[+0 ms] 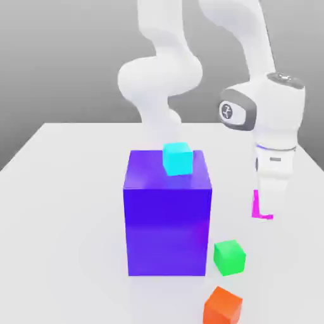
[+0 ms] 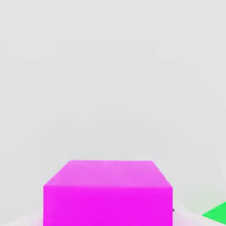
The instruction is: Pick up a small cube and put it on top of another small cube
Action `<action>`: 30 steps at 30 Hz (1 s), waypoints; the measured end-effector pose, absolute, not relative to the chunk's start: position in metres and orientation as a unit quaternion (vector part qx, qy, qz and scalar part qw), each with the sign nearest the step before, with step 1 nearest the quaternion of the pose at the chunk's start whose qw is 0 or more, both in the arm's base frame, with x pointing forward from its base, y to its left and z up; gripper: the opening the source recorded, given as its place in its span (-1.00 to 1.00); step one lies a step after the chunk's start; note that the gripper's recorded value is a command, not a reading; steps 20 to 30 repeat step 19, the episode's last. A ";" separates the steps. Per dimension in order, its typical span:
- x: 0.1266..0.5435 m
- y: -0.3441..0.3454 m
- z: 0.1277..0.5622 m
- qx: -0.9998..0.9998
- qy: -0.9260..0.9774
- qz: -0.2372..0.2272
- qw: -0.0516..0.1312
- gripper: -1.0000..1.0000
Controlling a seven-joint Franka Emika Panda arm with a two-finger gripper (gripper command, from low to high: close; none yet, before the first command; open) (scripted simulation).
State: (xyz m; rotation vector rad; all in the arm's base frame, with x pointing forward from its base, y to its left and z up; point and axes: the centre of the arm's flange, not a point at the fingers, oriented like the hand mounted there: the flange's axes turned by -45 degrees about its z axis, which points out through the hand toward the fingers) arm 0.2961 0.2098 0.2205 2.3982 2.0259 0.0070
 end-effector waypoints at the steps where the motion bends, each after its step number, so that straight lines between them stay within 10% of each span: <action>1: 0.305 0.201 0.225 0.757 0.654 0.002 0.001 -1.00; 16: 0.350 0.148 0.182 0.724 0.690 0.000 -0.001 -1.00; 17: 0.350 0.147 0.178 0.724 0.689 0.000 -0.001 1.00; 30: 0.350 0.147 0.178 0.724 0.689 0.000 -0.001 1.00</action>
